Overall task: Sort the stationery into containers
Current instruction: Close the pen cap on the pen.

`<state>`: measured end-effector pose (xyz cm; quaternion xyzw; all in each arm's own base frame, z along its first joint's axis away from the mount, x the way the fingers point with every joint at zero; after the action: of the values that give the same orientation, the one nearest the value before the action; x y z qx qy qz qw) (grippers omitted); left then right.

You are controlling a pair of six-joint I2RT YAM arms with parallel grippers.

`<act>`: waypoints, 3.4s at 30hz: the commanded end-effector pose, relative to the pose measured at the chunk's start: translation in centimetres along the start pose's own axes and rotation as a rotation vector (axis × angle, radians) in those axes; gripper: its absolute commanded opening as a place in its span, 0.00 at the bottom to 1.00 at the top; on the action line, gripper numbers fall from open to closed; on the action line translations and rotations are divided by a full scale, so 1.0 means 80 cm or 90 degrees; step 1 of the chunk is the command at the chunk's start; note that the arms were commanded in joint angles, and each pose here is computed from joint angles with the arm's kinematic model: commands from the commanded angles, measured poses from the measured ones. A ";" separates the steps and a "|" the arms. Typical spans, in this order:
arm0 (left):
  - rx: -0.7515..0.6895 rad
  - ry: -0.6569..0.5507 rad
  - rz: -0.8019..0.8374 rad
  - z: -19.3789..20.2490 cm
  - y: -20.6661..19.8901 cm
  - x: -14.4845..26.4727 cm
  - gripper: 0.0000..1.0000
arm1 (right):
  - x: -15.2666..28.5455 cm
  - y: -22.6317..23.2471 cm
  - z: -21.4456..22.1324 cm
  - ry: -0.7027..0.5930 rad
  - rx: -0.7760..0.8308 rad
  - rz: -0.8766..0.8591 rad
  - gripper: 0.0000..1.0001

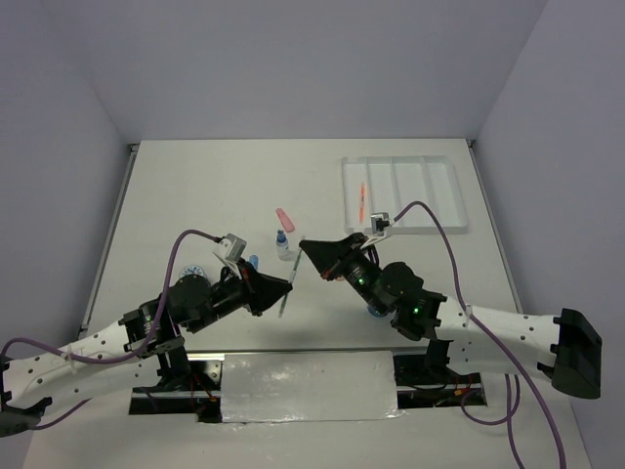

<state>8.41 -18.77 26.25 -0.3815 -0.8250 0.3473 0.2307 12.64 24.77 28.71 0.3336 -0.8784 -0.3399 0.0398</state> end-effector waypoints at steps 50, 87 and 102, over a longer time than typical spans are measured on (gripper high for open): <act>-0.179 -0.095 0.185 -0.035 -0.039 0.011 0.00 | 0.027 0.053 -0.017 0.102 0.032 -0.227 0.44; -0.187 -0.027 0.237 -0.026 -0.055 -0.005 0.00 | 0.030 0.073 -0.043 0.097 0.168 -0.295 0.65; -0.205 0.008 0.259 -0.019 -0.056 -0.007 0.00 | 0.021 0.090 -0.071 0.067 0.183 -0.300 0.35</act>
<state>7.74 -20.74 29.33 -0.5568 -0.7833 0.2448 0.1285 8.86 24.86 35.44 0.5526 -0.8115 -0.1890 -0.0181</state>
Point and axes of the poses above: each gripper's point midway between its finger pads, its own x axis back along the fingers, its own y axis along the line the jaws close on, z = x × y, the point moved 9 cm from there along x, back along the fingers, and after that the axes turned 11 degrees about x, right-handed, at the moved point
